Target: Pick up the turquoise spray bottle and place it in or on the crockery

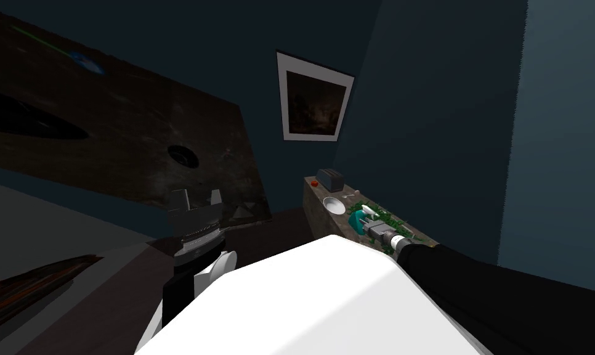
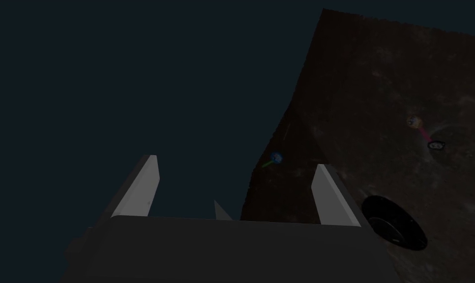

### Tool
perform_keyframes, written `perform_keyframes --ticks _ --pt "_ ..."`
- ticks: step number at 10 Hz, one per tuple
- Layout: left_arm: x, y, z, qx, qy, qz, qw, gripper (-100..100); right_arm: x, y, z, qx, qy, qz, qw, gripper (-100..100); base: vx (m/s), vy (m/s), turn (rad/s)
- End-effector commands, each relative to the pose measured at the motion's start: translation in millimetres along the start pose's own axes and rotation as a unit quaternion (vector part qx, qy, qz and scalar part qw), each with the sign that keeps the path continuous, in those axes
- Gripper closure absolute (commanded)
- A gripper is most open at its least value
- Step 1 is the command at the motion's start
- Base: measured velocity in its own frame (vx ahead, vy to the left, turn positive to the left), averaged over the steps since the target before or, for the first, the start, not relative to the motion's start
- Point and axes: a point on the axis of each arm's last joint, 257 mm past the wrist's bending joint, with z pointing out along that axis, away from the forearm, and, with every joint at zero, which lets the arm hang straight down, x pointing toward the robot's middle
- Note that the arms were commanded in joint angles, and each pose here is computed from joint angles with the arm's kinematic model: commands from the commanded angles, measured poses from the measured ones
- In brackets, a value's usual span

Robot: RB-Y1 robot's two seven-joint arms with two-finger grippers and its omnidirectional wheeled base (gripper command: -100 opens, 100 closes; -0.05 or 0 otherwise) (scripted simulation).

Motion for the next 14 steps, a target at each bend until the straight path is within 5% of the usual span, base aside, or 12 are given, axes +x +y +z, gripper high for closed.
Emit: perform_keyframes --ticks 1,8,14 --pt "0.0 0.0 0.0 0.0 0.0 0.0 1.0 0 1.2 16.4 -7.8 -0.015 -0.004 -0.014 0.9998 100 0.102 0.067 -0.011" --pt "0.0 0.0 0.0 0.0 0.0 0.0 1.0 0 14.7 55.5 -21.1 -0.041 -0.001 -0.012 0.9991 100 0.076 0.023 0.012" --pt "0.0 0.0 0.0 0.0 0.0 0.0 1.0 0 30.0 42.6 -15.1 -0.005 0.014 0.063 0.9979 100 0.075 -0.07 0.043"
